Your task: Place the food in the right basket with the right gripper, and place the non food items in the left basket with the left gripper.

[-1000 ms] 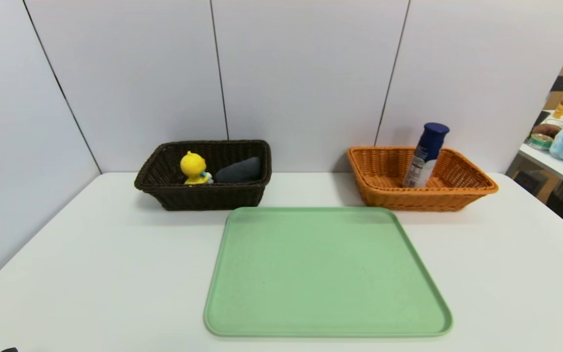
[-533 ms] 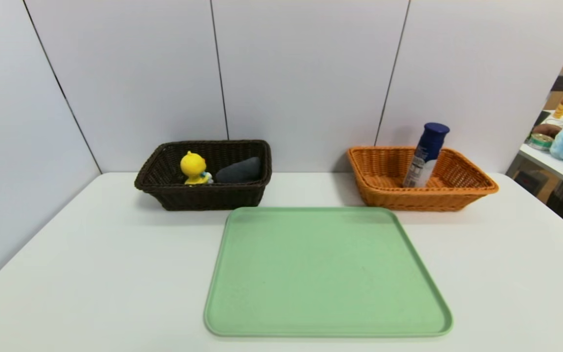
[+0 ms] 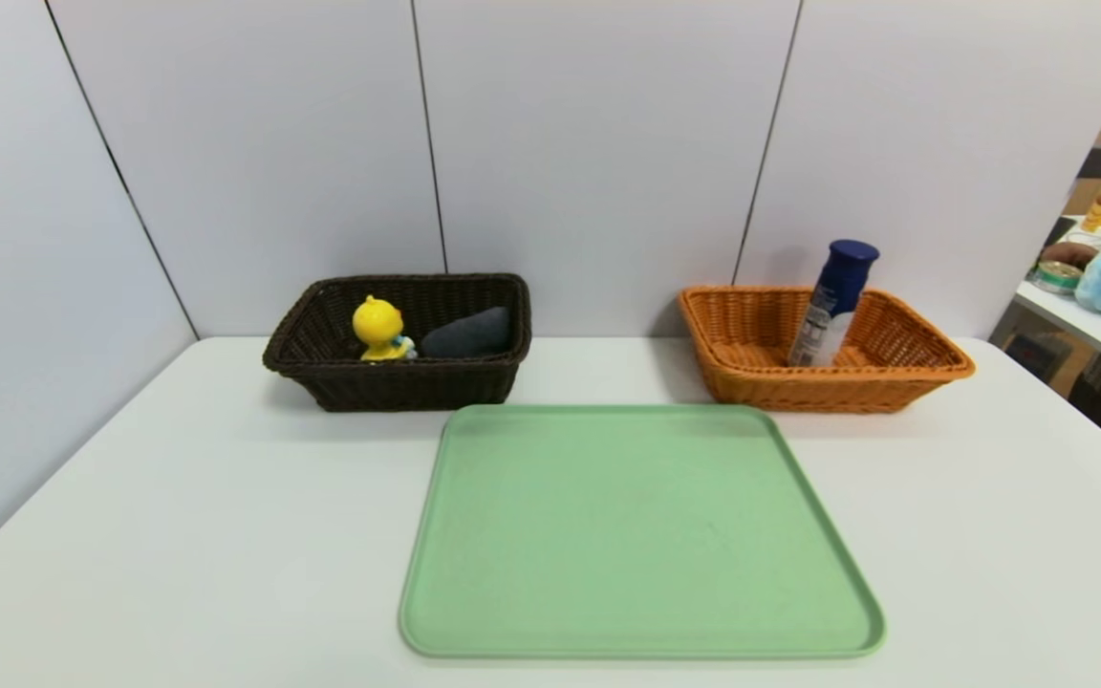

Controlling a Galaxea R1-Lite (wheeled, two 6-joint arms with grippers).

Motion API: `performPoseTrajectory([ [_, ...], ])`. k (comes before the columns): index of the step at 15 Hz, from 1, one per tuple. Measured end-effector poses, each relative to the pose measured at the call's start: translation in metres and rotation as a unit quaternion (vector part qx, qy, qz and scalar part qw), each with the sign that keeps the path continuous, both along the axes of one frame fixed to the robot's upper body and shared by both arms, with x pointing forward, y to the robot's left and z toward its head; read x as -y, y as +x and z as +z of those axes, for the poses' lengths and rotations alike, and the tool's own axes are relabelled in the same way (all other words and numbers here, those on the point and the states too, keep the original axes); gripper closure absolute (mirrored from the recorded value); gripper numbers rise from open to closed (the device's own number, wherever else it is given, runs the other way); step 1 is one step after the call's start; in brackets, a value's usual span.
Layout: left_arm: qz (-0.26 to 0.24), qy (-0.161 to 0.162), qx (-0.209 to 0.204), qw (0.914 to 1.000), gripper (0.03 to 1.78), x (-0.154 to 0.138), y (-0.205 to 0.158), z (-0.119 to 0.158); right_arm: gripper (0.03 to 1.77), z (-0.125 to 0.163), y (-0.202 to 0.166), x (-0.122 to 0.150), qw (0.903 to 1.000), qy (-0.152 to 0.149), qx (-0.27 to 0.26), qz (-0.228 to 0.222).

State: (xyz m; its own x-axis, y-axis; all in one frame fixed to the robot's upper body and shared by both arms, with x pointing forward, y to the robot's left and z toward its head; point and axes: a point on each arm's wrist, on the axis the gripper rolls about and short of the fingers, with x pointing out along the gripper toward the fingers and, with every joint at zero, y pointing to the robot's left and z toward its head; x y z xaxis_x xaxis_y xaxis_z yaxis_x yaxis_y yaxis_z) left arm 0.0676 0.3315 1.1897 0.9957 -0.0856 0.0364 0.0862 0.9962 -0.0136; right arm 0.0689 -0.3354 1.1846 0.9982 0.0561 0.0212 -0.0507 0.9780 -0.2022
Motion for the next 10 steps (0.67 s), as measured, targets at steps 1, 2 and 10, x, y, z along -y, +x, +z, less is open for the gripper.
performPoseTrajectory([
  [1, 0.000, -0.015, 0.001, 0.9999, 0.12, 0.0000, 0.0001, -0.0002, 0.10, -0.0020, 0.0000, 0.0000, 0.9999, 0.003, -0.010, 0.001],
  [2, 0.000, -0.025, -0.001, 0.9997, 0.12, 0.0000, 0.0003, -0.0008, 0.10, -0.0018, -0.0001, 0.0000, 0.9999, 0.004, -0.010, 0.001],
  [10, 0.019, -0.078, -0.008, 0.9967, 0.12, -0.0010, 0.0010, -0.0029, 0.10, -0.0018, -0.0001, 0.0002, 0.9984, 0.055, -0.013, -0.005],
])
